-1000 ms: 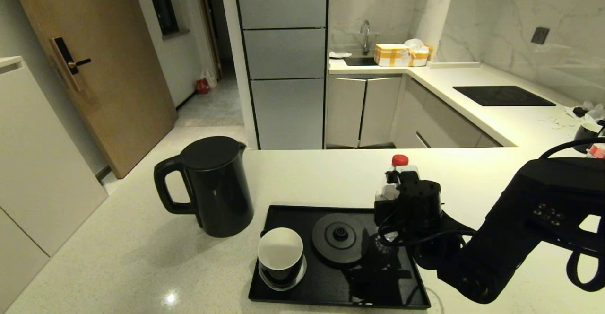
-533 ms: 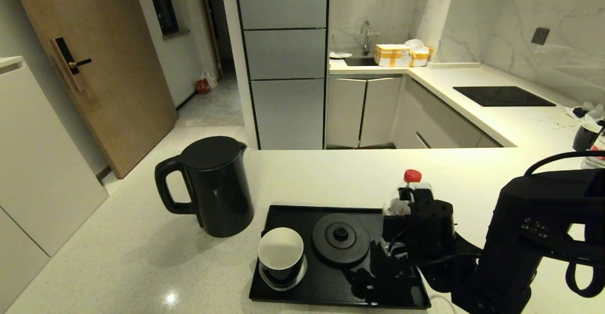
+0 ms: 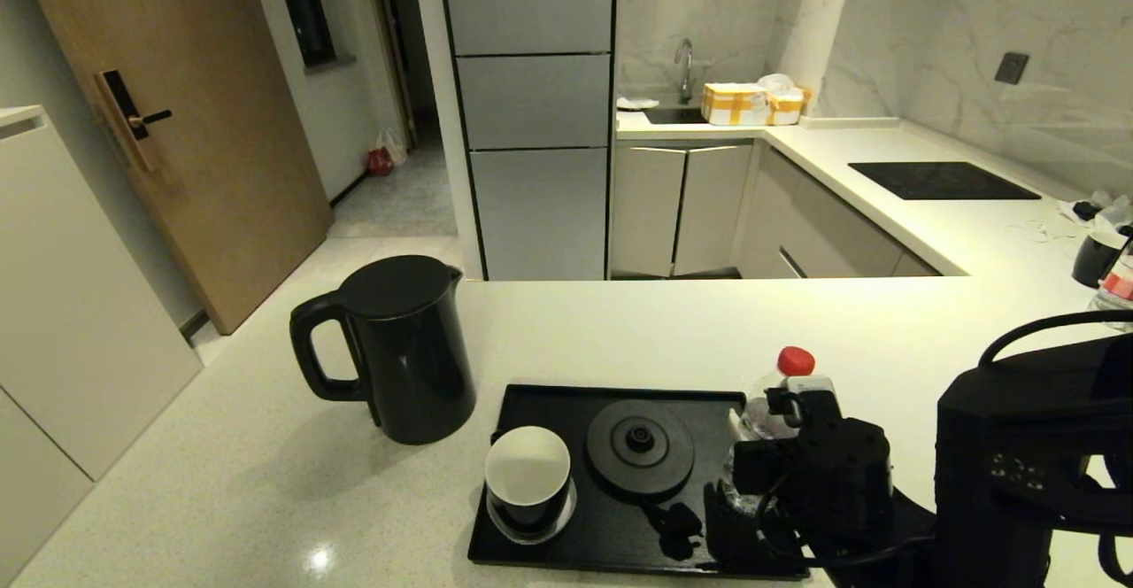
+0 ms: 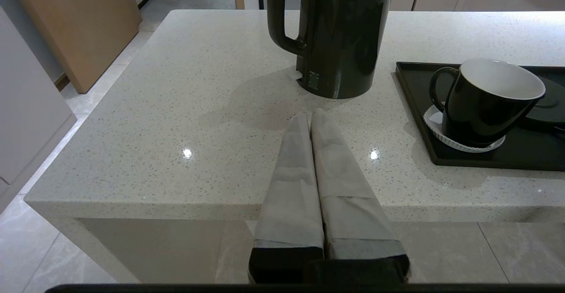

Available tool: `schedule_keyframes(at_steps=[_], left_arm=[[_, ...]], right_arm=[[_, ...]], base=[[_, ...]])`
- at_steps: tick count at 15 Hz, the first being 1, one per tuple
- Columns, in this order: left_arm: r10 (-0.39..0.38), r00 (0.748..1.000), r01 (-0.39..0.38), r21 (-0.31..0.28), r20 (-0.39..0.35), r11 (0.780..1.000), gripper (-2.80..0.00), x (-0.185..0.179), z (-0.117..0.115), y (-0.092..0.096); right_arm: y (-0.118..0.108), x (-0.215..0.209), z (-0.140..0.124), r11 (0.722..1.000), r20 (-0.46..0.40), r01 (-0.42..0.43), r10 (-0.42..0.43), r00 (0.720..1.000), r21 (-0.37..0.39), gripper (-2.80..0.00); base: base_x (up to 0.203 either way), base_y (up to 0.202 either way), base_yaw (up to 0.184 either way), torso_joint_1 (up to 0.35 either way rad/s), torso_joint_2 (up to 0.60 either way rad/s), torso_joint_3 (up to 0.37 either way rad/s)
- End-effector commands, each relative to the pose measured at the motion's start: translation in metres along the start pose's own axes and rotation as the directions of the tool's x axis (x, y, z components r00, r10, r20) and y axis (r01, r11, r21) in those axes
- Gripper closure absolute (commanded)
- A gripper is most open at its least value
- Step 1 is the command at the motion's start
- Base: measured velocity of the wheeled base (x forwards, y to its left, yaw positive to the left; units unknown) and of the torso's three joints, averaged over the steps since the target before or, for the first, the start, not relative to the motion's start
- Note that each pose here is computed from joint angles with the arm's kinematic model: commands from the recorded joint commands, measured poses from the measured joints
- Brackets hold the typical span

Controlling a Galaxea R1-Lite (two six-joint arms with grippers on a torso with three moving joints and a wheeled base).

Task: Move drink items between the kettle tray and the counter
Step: Return the bottled water to its original position

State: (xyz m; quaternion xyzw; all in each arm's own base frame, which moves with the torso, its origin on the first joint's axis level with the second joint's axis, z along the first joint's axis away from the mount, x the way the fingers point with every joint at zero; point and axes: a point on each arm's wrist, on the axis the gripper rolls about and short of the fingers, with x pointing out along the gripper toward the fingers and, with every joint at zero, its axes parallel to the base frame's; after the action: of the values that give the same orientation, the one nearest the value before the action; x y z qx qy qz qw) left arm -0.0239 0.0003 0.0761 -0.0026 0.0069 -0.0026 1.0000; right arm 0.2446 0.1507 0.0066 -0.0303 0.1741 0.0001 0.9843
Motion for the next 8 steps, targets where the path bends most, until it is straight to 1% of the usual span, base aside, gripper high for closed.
schedule_keyframes(at_steps=[1,5,6,8], left_arm=[[0.001,1.000,-0.001,-0.001,0.000,1.000,0.00,0.0000,0.0001,0.0000],[0.001,1.000,-0.001,-0.001,0.002,1.000,0.00,-0.0001,0.0004,0.0000],[0.001,1.000,-0.001,-0.001,0.000,1.000,0.00,0.0000,0.0000,0.0000],[0.001,1.000,-0.001,-0.001,0.000,1.000,0.00,0.0000,0.0001,0.0000]], right_arm=[[0.0016,-0.0030,0.0003,1.000,0.002,-0.008,0.008,1.000,-0.006,0.00],[0.0044,-0.0028,-0.0024,1.000,-0.003,-0.012,0.012,1.000,-0.021,0.00],[0.0055,-0.0030,-0.0016,1.000,0.001,-0.016,0.016,1.000,-0.018,-2.80],[0.0064,-0.0053,-0.0010,0.999,0.003,-0.029,0.029,1.000,-0.019,-2.80]], base=[[0.000,0.000,0.000,0.000,0.00,0.000],[0.000,0.000,0.000,0.000,0.00,0.000],[0.000,0.000,0.000,0.000,0.00,0.000],[0.000,0.000,0.000,0.000,0.00,0.000]])
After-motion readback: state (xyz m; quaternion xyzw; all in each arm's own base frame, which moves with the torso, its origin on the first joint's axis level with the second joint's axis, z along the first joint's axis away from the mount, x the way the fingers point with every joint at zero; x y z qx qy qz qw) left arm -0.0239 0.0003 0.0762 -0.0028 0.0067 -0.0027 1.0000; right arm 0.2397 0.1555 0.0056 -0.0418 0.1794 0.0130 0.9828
